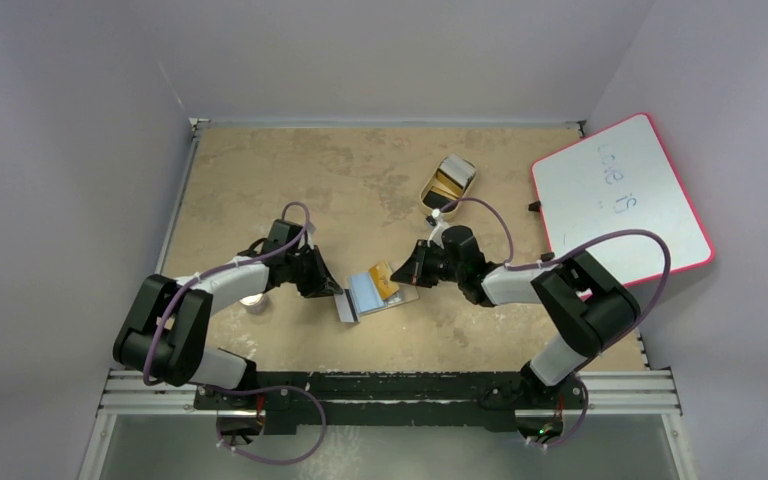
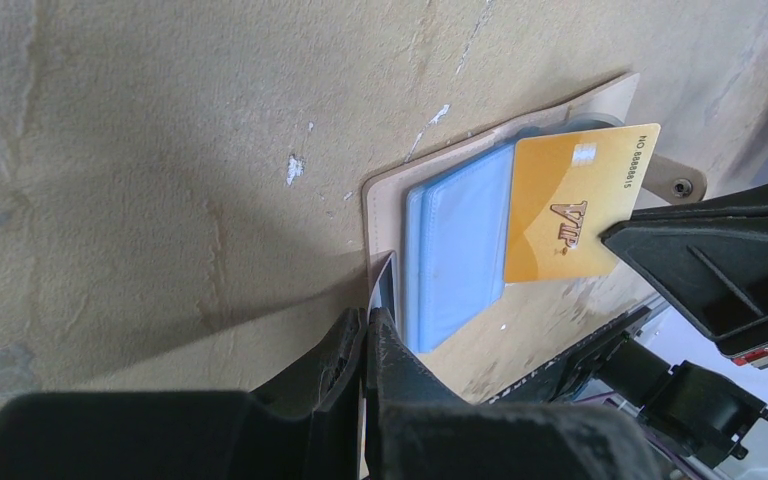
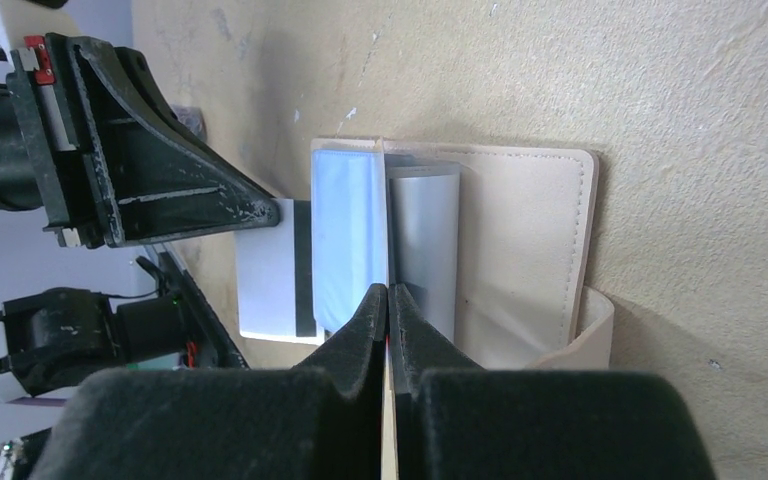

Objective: Put the credit cards into the card holder
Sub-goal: Insert the credit card into the card holder.

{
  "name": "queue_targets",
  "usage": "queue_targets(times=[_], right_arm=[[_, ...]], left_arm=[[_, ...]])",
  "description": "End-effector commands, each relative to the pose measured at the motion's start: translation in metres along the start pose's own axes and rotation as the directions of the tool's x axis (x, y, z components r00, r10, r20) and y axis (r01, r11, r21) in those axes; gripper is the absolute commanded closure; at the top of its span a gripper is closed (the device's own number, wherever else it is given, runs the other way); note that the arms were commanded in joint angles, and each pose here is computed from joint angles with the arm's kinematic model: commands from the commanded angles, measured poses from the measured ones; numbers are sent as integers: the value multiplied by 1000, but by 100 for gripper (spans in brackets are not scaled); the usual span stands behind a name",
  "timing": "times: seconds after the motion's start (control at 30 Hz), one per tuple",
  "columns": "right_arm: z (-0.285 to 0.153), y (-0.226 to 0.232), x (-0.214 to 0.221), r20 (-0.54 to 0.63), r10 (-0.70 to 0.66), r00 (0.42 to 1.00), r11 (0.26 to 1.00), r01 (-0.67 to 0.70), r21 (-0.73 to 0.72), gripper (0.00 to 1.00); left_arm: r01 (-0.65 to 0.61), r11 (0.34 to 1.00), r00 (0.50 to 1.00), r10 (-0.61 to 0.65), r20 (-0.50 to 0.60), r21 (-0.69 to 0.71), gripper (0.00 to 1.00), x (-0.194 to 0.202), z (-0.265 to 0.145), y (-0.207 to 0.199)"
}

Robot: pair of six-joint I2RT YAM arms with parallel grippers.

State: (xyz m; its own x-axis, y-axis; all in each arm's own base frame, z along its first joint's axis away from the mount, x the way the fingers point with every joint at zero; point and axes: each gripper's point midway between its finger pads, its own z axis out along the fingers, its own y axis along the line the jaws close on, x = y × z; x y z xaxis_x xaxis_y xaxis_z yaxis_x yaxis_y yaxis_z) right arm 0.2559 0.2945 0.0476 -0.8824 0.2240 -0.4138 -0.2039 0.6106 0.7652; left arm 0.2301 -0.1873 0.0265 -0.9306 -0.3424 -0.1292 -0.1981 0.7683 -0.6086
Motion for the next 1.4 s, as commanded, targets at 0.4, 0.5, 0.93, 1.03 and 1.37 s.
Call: queue_targets(times=[0.4,0.5,0.93,1.03,1.37], right_arm=[[1,2,5,12,-84,996,996,83,23,100],[1,1,8,15,-72,997,997,72,23,100],[4,-2,21,-14,-59,998,998,59,18,100],[3,-3,24,-25,-62,998,998,62,13,100],[10,1,26,-62,-69,996,998,69,-2,94]], left_arm=[[-14,998,999,16,42,-62,100,-9,4,8],[-16,998,999,18,43,-61,100,-9,4,7],[-18,997,999,21,43,-71,100,-8,4,8],[-19,997,999,22,44,-72,100,-8,4,8],[-19,997,999,22,46,-72,100,-9,4,7]])
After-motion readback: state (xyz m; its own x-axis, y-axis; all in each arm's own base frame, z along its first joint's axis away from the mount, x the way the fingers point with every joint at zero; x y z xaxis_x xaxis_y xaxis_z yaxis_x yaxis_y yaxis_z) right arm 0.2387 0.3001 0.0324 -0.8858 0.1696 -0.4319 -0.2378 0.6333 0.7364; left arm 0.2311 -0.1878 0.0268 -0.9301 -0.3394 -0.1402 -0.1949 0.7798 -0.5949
